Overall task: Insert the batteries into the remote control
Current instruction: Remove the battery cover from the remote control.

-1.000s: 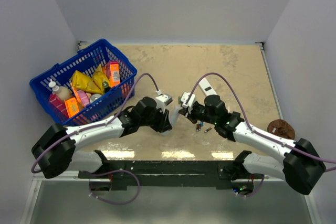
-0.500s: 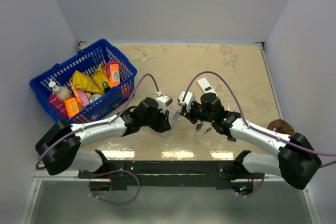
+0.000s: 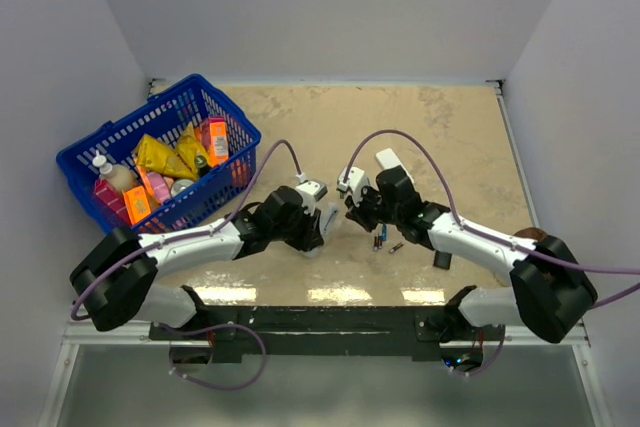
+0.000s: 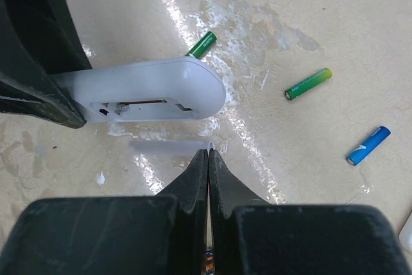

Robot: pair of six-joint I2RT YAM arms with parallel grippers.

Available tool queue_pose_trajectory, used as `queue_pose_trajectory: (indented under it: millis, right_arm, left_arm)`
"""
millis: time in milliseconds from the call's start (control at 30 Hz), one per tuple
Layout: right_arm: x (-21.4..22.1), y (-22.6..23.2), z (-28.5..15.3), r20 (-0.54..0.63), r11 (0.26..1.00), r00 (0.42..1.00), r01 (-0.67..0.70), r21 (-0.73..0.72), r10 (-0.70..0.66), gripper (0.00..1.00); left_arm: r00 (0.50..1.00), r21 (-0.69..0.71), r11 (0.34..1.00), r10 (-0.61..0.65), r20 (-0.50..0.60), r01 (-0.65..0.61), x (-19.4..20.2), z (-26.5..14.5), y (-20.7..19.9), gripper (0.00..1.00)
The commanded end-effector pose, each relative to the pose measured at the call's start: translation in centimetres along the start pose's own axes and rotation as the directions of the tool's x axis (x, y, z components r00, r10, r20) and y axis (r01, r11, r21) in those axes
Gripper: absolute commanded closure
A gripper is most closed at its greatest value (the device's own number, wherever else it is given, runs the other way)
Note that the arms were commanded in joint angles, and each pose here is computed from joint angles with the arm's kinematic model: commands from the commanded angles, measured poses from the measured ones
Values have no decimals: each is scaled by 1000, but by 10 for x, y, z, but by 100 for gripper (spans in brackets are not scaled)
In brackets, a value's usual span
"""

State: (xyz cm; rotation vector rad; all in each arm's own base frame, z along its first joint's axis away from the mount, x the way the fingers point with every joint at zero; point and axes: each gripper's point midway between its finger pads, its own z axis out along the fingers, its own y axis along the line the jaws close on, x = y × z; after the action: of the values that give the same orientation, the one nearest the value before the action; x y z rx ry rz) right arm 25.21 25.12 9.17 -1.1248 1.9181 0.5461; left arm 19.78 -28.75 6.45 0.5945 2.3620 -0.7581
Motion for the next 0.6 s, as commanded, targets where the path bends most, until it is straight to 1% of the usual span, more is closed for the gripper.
queue_pose_trajectory:
  millis: [0, 33, 133, 233, 333, 400, 433, 500, 533, 567]
  right_arm:
    - [-15, -14, 2, 3, 999, 1000, -27, 27, 27, 100]
    - [-13, -18, 3, -4, 999, 999, -36, 34, 36, 100]
    - [-5, -23, 5, -51, 997, 997, -58, 43, 60, 100]
    - [-7, -25, 6, -59, 997, 996, -68, 46, 71, 100]
    - [-16, -28, 3, -43, 994, 995, -91, 59, 94, 100]
    - [-23, -31, 0, -25, 990, 993, -113, 80, 115, 100]
    - [-26, -33, -2, -18, 988, 992, -125, 91, 127, 99]
    - [-31, -37, -7, -10, 981, 988, -151, 121, 153, 93]
    - [-33, -39, -10, -6, 979, 987, -158, 132, 160, 83]
    - [-38, -40, -12, 3, 973, 984, -179, 144, 180, 79]
  left_arm:
    - [998, -10, 1000, -12, 56, 13, -18, 3, -3, 100]
    - [1000, -25, 1000, -16, 27, 16, -11, 2, 1, 100]
    - [999, -39, 999, -15, 34, 17, -12, 1, 3, 100]
    - [998, -54, 998, -12, 60, 15, -18, -3, 5, 100]
    - [995, -76, 997, -11, 99, 19, -25, -11, 7, 100]
    - [991, -62, 998, -10, 135, 19, -31, -19, 4, 100]
    - [986, -90, 996, -11, 167, 26, -38, -22, 8, 100]
    - [975, -88, 996, -10, 223, 30, -48, -32, 7, 100]
    - [966, -95, 995, -9, 260, 35, -56, -40, 7, 100]
    - [960, -97, 995, -9, 280, 37, -60, -44, 7, 100]
